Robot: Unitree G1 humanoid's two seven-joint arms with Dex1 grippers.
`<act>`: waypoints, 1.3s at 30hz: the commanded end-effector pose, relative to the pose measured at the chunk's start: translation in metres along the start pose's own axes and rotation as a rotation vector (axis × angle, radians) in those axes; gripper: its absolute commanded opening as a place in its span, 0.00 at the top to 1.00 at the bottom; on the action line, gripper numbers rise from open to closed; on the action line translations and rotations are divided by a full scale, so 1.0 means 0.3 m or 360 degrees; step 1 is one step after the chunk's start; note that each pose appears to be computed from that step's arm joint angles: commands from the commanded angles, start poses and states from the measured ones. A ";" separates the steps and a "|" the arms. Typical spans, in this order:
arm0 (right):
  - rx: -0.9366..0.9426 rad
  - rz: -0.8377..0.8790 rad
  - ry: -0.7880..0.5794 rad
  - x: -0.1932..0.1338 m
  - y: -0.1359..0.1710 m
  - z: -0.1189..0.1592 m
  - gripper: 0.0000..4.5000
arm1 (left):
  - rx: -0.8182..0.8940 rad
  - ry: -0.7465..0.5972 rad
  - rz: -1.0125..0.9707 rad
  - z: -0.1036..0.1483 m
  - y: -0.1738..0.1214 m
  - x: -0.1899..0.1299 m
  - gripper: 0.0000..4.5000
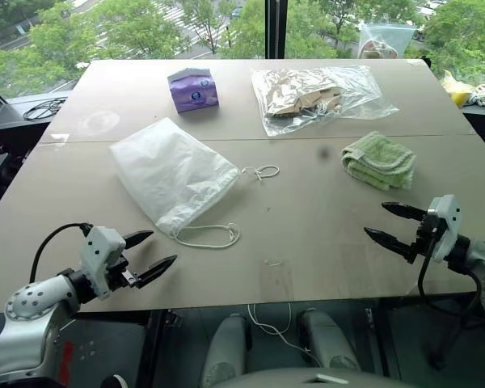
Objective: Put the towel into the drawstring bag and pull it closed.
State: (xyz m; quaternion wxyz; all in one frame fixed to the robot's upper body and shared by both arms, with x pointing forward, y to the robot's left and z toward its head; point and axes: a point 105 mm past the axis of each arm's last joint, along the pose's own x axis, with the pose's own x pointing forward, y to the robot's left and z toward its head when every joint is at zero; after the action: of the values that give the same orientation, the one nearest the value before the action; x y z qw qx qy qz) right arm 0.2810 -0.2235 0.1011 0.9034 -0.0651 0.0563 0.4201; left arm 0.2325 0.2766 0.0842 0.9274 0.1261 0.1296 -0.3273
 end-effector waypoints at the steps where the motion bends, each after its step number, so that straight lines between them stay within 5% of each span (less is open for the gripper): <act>1: -0.0053 0.0013 -0.0032 -0.006 0.001 0.025 0.00 | 0.0027 -0.0016 -0.0017 -0.002 -0.001 0.000 0.03; 27: -0.0030 0.0015 -0.0001 -0.031 0.006 0.004 0.00 | 0.0010 0.0056 -0.0159 -0.075 -0.030 -0.011 0.03; 32: -0.0015 0.0036 -0.0014 -0.027 0.015 0.005 0.00 | 0.0030 0.0022 -0.0176 -0.030 -0.021 -0.020 0.03; 39: 0.0015 0.0150 -0.0179 0.028 0.047 0.080 0.00 | -0.0063 -0.0284 -0.0262 0.187 -0.089 0.056 0.03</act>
State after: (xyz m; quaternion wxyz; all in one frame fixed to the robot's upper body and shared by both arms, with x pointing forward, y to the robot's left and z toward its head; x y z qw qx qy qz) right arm 0.2763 -0.2138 0.1035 0.8941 -0.0337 0.0450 0.4442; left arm 0.2309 0.2430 0.1089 0.9050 0.0737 0.0930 -0.4085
